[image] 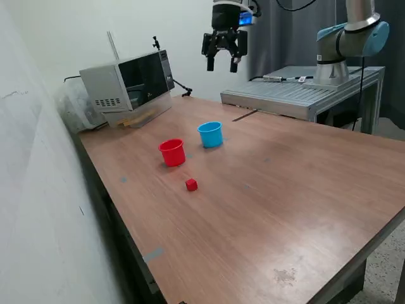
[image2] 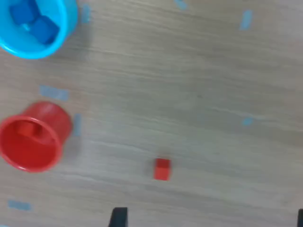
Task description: Place red objects in the red bin, and blue objects in the blue bin.
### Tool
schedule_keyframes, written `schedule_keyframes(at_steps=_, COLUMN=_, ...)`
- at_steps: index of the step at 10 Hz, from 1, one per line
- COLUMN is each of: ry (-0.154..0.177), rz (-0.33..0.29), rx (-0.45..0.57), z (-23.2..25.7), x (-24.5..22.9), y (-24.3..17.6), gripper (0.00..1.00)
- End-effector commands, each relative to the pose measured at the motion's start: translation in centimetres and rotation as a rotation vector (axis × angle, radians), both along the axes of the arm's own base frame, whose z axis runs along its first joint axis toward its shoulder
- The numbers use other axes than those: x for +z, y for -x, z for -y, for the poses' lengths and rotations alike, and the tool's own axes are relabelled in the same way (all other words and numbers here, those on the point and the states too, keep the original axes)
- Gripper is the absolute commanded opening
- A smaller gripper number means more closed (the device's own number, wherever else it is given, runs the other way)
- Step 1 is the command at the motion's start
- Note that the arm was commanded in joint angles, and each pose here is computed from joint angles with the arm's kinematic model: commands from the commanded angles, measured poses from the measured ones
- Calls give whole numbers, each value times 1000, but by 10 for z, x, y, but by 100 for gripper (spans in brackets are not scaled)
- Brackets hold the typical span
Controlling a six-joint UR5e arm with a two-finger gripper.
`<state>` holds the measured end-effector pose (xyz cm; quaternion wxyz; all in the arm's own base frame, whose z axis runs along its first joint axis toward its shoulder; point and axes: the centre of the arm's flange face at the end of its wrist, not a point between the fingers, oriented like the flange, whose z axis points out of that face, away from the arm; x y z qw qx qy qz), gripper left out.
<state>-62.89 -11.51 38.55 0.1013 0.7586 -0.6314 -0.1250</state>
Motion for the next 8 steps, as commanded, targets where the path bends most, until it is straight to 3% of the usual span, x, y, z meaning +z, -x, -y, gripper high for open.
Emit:
schedule_keyframes(at_steps=1, ry=11, rz=4, rx=104, z=30, x=-1, y=-11, gripper=100)
schedule_keyframes(at_steps=4, ry=14, rz=33, rx=104, z=31, x=-45, y=44, gripper=100)
schedule_keyframes(at_steps=8, ry=16, rz=54, rx=80, z=21, x=-151, y=137, gripper=100)
